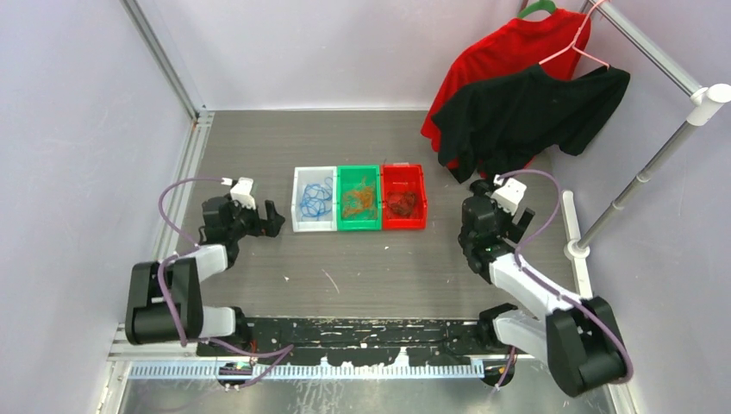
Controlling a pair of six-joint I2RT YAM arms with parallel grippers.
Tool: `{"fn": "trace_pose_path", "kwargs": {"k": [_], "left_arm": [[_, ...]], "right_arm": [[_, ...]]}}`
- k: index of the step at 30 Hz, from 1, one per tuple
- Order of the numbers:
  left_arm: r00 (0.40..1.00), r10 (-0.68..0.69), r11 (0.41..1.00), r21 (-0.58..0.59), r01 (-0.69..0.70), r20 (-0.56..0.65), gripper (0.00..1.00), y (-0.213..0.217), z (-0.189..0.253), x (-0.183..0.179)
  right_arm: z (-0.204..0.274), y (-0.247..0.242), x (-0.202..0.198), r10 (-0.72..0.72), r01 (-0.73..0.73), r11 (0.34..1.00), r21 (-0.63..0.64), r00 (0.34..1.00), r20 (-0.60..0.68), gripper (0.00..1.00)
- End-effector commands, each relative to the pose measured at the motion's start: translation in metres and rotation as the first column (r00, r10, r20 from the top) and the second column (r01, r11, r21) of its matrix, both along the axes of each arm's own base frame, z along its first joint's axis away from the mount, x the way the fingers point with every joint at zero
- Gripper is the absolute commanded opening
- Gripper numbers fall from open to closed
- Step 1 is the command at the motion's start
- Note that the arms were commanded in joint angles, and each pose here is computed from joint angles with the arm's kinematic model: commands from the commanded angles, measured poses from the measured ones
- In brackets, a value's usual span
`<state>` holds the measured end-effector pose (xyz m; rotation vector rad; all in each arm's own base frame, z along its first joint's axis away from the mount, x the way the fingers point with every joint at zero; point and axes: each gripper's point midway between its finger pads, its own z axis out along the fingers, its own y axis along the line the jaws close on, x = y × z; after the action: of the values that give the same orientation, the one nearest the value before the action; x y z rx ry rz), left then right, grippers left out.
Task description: Untangle the cables
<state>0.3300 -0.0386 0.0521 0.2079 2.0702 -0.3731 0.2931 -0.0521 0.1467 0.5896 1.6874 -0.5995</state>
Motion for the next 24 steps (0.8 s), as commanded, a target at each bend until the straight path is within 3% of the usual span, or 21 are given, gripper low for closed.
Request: {"fn": "trace_pose_path", "kwargs": {"k": [1,6,9,12,16,19,22,24], "left_arm": [[0.945,0.022,1.000,0.004,-0.025,0.326,0.99,0.006,0.048,0.041],[0.922,0.066,0.997,0.003,-0.073,0.382,0.99,0.014,0.038,0.044],[0.911,0.092,0.995,-0.010,-0.096,0.401,0.99,0.017,0.032,0.046],[0.928,0.091,0.995,0.000,-0.097,0.361,0.99,0.017,0.028,0.045],[0.948,0.076,0.996,0.026,-0.089,0.310,0.99,0.012,0.022,0.057],[0.954,0.070,0.994,0.062,-0.092,0.292,1.00,0.007,0.019,0.057],[0.952,0.073,0.994,0.060,-0.095,0.299,1.00,0.008,0.020,0.057],[0.951,0.075,0.993,0.061,-0.097,0.301,0.99,0.008,0.020,0.057]], "right_arm": [[0.019,-0.028,0.010,-0.173,0.164,0.985,0.057,0.962,0.210,1.00],[-0.019,-0.027,0.035,-0.108,0.102,0.994,0.050,0.985,0.136,1.00],[-0.034,-0.034,0.038,-0.155,0.148,0.987,0.060,0.979,0.135,1.00],[-0.043,-0.034,0.046,-0.145,0.139,0.989,0.049,0.981,0.127,1.00],[-0.054,-0.002,0.075,0.117,-0.118,0.993,0.023,0.992,0.043,1.00],[-0.061,0.001,0.083,0.190,-0.191,0.980,0.065,0.982,0.009,1.00],[-0.074,0.001,0.080,0.267,-0.273,0.952,0.135,0.962,0.060,1.00],[-0.073,0.007,0.080,0.289,-0.293,0.951,0.100,0.956,0.054,1.00]]}}
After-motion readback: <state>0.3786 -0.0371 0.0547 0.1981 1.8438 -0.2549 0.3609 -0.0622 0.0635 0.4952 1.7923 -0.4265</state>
